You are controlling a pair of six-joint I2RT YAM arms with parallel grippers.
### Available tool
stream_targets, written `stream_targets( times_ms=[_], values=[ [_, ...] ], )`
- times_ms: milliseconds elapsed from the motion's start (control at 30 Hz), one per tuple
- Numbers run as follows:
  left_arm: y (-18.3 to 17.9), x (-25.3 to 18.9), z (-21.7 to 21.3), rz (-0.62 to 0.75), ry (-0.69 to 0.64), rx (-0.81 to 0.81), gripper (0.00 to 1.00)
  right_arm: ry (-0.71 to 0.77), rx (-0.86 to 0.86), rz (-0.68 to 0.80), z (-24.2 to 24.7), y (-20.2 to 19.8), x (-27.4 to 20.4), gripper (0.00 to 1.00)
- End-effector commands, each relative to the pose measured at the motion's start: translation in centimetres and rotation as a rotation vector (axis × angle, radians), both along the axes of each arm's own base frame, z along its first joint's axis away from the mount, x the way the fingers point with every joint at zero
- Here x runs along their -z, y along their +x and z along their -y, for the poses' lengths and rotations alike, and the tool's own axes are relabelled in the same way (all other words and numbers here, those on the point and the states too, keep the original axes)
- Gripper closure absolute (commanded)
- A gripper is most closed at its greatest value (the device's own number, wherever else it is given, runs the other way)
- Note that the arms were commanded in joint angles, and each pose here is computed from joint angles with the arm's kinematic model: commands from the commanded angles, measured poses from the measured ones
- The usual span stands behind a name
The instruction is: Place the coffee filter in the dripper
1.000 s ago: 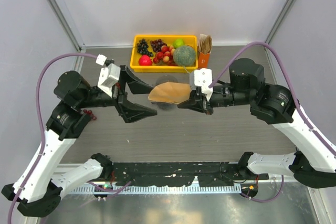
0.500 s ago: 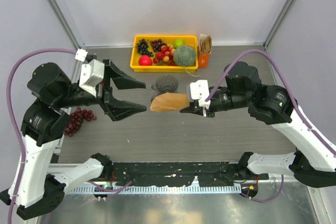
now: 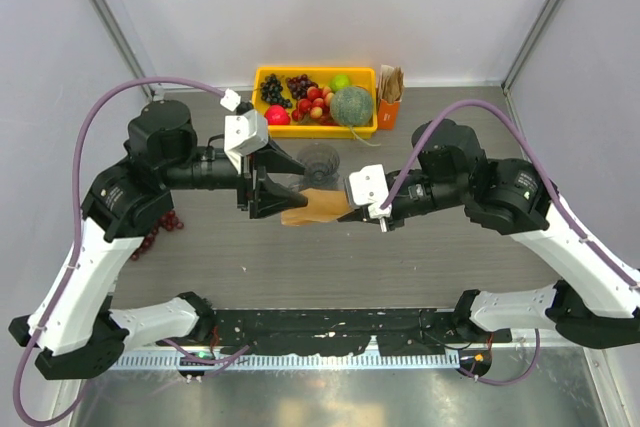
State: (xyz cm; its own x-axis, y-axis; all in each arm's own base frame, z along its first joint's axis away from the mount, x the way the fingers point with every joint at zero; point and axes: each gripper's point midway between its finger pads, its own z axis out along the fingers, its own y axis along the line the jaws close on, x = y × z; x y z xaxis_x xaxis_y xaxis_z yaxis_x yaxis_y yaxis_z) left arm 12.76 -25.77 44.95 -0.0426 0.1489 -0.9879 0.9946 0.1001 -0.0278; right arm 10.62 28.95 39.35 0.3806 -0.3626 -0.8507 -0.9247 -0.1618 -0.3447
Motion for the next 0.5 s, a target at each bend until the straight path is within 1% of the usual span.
stream_targets(
  times_ms=[0, 100, 200, 233, 267, 300, 333, 367, 400, 433, 467],
  values=[
    [-0.6, -0.4, -0.2, 0.07, 0.006, 0.014, 0.4, 0.031, -0.003, 0.059, 0.0, 0.1, -1.6, 0.95],
    [-1.1, 0.6, 0.2, 0.046, 0.02, 0.051, 0.4, 0.039, -0.003, 0.068, -0.2, 0.3, -1.9, 0.95],
    [-1.3, 1.5, 0.7, 0.02, 0.034, 0.071, 0.5, 0.044, 0.013, 0.071, -0.5, 0.7, -2.3, 0.94],
    [-1.2, 1.7, 0.8, 0.006, 0.032, 0.069, 0.55, 0.055, 0.024, 0.067, -0.6, 0.9, -2.5, 0.92],
    [-1.1, 1.7, 0.9, -0.013, 0.025, 0.057, 0.64, 0.063, 0.045, 0.071, -0.7, 1.2, -2.8, 0.91],
    [-0.8, 1.9, 1.0, -0.035, 0.021, 0.039, 0.77, 0.072, 0.069, 0.069, -0.7, 1.7, -3.0, 0.87],
    [-0.3, 1.6, 1.2, -0.039, 0.003, 0.007, 0.91, 0.079, 0.09, 0.063, -0.6, 1.9, -3.1, 0.83],
    [0.4, 1.4, 1.2, -0.043, -0.013, -0.033, 1.0, 0.098, 0.13, 0.045, -0.4, 2.6, -3.5, 0.73],
    [1.0, 1.2, 1.1, -0.075, -0.029, -0.09, 1.0, 0.109, 0.154, 0.033, -0.1, 2.9, -3.6, 0.66],
    [2.0, 0.8, 0.9, -0.084, -0.049, -0.159, 1.0, 0.136, 0.228, -0.002, 0.4, 4.2, -4.0, 0.51],
    [3.1, 0.6, 0.6, -0.091, -0.061, -0.227, 1.0, 0.153, 0.269, -0.014, 0.8, 4.7, -4.3, 0.46]
  ],
)
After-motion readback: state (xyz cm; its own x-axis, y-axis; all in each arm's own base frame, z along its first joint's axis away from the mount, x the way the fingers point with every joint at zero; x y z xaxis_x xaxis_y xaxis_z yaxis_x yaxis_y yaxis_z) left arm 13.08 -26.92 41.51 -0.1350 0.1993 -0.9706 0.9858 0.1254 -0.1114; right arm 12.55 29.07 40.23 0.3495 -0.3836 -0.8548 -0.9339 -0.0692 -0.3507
